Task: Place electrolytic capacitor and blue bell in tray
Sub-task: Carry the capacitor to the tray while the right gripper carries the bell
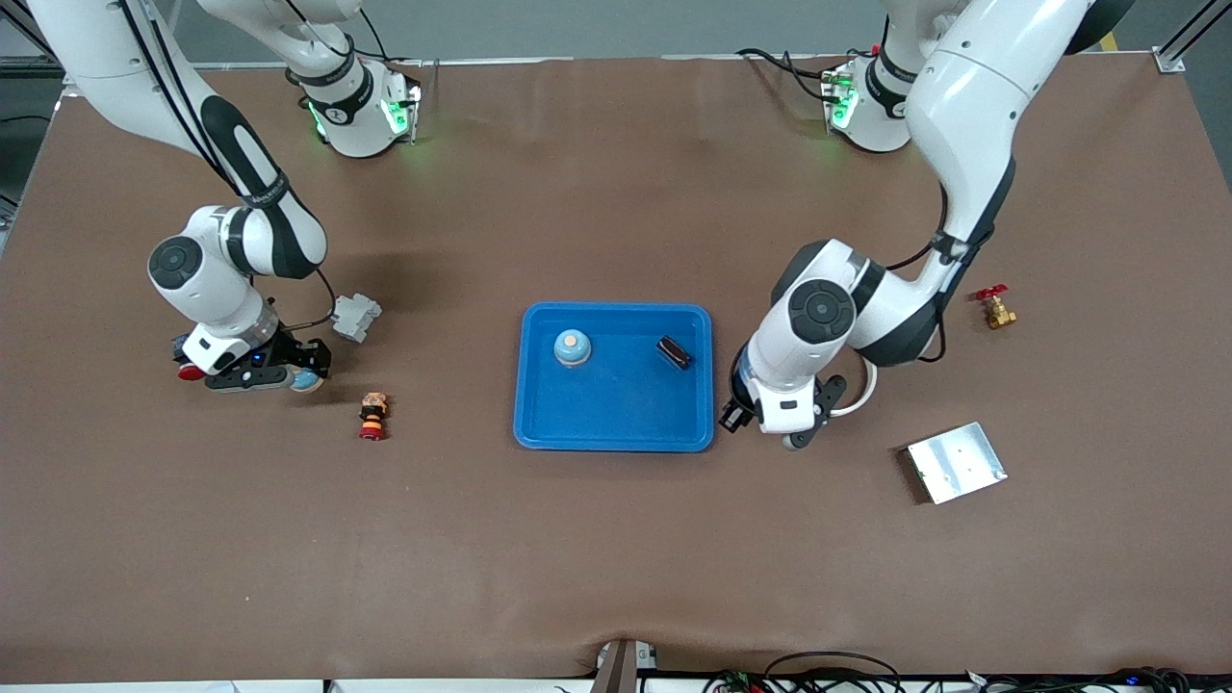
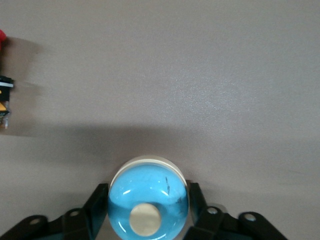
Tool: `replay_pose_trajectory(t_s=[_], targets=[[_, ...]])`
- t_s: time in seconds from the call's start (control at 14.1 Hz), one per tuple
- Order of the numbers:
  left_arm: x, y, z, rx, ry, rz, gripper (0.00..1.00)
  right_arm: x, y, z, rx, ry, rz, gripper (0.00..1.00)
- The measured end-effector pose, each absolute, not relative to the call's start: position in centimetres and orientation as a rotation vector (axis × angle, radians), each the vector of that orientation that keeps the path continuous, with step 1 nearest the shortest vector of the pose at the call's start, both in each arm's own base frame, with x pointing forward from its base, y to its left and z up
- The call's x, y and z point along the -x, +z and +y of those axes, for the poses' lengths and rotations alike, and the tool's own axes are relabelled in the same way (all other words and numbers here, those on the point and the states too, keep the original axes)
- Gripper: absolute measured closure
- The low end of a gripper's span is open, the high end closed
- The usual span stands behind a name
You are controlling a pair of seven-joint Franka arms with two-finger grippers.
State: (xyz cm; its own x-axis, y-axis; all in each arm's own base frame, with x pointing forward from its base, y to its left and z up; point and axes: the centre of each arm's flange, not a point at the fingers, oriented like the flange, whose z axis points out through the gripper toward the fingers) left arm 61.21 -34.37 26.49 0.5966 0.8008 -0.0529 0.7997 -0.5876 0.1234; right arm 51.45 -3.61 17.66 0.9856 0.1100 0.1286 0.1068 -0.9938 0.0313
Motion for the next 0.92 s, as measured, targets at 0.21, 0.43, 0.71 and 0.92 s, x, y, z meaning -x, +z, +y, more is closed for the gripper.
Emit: replay_pose_trajectory(t_s=[0.21,0.43,0.71,0.92], targets=[[-61.0,25.9,-36.9,-2.634,-0.008,1.421,0.66,-51.5,17.7,-3.6,-3.107,0.2,0.17,0.33],[-60.7,25.4,-38.9,-2.602,-0.023,1.459,0.66,-51.8,18.3,-3.0,-3.12,0.145,0.166,0.33],[-59.9,23.9,-41.0,-2.583,-0.053,1.5,0.66,-53.1,22.9,1.3,-3.143,0.08,0.088,0.33],[-58.9,22.2,-42.3,-2.605,-0.079,1.493,0.66,-53.6,27.4,6.8,-3.148,-0.004,-0.035,0.33]])
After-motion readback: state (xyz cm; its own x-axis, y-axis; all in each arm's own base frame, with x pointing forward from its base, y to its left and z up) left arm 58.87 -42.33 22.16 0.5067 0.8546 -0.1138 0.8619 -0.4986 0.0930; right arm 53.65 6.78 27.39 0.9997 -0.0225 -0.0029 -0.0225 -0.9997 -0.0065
